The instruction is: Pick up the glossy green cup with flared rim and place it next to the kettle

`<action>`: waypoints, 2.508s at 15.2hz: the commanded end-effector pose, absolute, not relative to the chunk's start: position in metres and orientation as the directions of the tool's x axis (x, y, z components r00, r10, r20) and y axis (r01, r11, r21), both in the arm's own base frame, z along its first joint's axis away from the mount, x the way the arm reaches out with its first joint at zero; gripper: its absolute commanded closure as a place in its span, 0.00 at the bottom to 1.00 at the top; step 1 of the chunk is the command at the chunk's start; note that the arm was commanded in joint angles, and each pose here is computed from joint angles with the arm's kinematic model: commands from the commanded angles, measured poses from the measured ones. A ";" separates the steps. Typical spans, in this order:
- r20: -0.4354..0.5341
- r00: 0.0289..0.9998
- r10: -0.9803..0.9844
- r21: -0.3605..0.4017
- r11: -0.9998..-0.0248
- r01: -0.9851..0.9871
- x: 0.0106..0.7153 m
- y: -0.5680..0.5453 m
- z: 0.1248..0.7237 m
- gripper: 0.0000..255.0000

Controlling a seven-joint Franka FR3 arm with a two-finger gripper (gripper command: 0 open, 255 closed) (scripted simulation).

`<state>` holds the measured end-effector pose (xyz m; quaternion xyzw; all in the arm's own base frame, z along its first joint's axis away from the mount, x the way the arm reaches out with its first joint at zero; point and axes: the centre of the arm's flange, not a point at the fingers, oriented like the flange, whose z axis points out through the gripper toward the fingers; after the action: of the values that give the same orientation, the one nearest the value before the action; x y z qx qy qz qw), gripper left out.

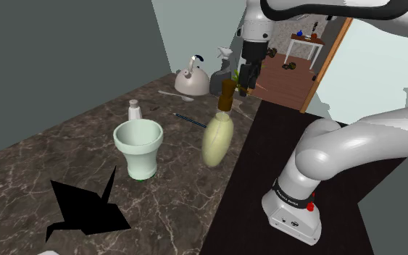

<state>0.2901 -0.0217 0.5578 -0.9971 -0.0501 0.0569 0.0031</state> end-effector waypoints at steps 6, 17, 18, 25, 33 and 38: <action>-0.098 0.993 0.065 -0.033 -0.998 0.062 0.302 0.038 0.551 0.00; -0.067 0.998 -0.014 -0.083 -0.996 -0.020 0.336 0.169 0.543 0.00; -0.065 0.998 -0.022 -0.087 -0.996 -0.027 0.340 0.181 0.542 0.00; -0.048 0.996 -0.073 -0.120 -0.990 -0.078 0.368 0.262 0.541 0.00; -0.043 0.995 -0.088 -0.130 -0.987 -0.093 0.376 0.290 0.515 0.00; -0.043 0.995 -0.088 -0.130 -0.987 -0.093 0.376 0.292 0.502 0.00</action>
<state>0.3756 0.2917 0.5025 -0.9966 0.0455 0.0187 0.0659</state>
